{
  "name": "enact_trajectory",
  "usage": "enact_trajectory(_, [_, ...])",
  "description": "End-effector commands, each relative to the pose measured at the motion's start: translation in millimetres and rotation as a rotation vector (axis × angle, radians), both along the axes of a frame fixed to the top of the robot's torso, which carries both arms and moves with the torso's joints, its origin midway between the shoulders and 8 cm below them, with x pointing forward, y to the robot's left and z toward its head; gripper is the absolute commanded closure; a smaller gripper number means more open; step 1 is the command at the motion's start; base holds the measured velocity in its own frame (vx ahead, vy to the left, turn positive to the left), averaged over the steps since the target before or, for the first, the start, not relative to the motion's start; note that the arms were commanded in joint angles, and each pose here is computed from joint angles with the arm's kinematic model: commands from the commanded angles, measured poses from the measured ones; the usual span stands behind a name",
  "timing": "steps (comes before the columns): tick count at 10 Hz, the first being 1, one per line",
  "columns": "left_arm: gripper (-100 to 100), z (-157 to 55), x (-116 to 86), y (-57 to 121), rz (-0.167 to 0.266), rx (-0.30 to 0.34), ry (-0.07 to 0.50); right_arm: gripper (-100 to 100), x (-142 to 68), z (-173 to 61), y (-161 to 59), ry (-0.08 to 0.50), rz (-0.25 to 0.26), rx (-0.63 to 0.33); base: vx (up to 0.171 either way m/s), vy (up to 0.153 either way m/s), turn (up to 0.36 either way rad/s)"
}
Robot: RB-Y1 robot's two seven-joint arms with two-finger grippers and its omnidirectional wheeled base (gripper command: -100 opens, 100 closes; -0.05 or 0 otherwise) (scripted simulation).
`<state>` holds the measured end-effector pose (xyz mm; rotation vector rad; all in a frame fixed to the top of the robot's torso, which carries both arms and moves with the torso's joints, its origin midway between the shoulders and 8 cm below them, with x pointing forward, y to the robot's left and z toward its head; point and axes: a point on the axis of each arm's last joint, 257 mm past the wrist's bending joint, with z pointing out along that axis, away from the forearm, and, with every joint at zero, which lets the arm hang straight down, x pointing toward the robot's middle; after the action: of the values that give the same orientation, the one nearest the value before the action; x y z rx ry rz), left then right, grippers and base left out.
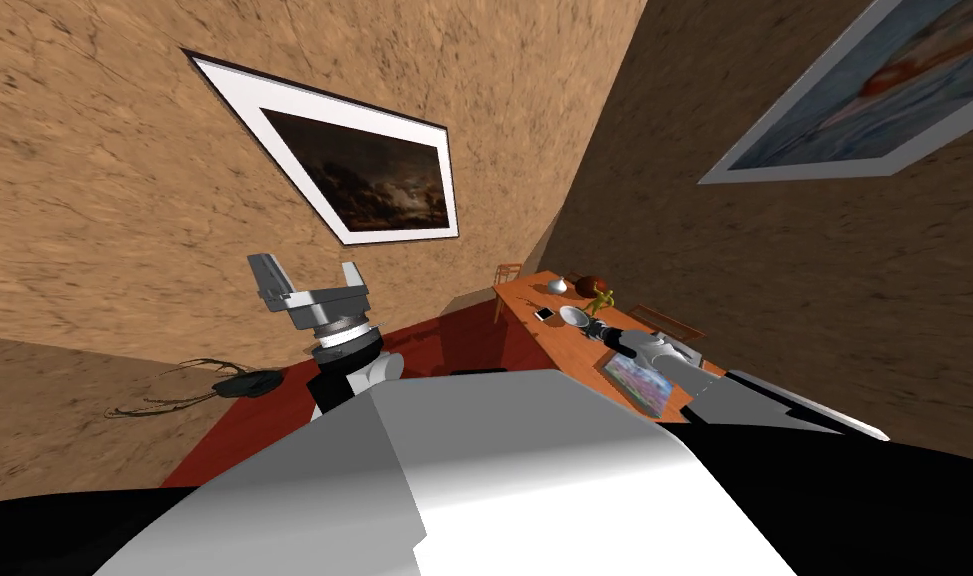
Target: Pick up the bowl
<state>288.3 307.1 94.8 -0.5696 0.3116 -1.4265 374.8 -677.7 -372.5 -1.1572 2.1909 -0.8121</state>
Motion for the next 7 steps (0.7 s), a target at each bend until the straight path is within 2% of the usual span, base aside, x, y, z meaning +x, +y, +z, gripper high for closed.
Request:
enact_trajectory(1, [0, 0, 0, 0.0, 0.000, 0.000, 0.000, -100, -11, -4, -3, 0.037, 0.020, -0.020, -0.001, -0.107, 0.106])
enact_trajectory(3, [0, 0, 0, 0.0, 0.000, 0.000, 0.000, -100, -26, -11, -6, 0.082, 0.042, -0.041, 0.004, -0.103, 0.138])
enact_trajectory(4, [0, 0, 0, 0.0, 0.000, 0.000, 0.000, -100, -42, -18, -9, 0.128, 0.063, -0.062, -0.013, -0.136, 0.248])
enact_trajectory(5, [0, 0, 0, 0.0, 0.000, 0.000, 0.000, -100, -42, -18, -9, 0.128, 0.063, -0.062, -0.010, -0.125, 0.110])
enact_trajectory(6, [0, 0, 0, 0.0, 0.000, 0.000, 0.000, -100, -59, -25, -12, 0.174, 0.084, -0.080, -0.002, -0.129, 0.169])
enact_trajectory(7, [0, 0, 0, 0.0, 0.000, 0.000, 0.000, -100, -67, -29, -13, 0.196, 0.095, -0.088, -0.015, -0.149, 0.232])
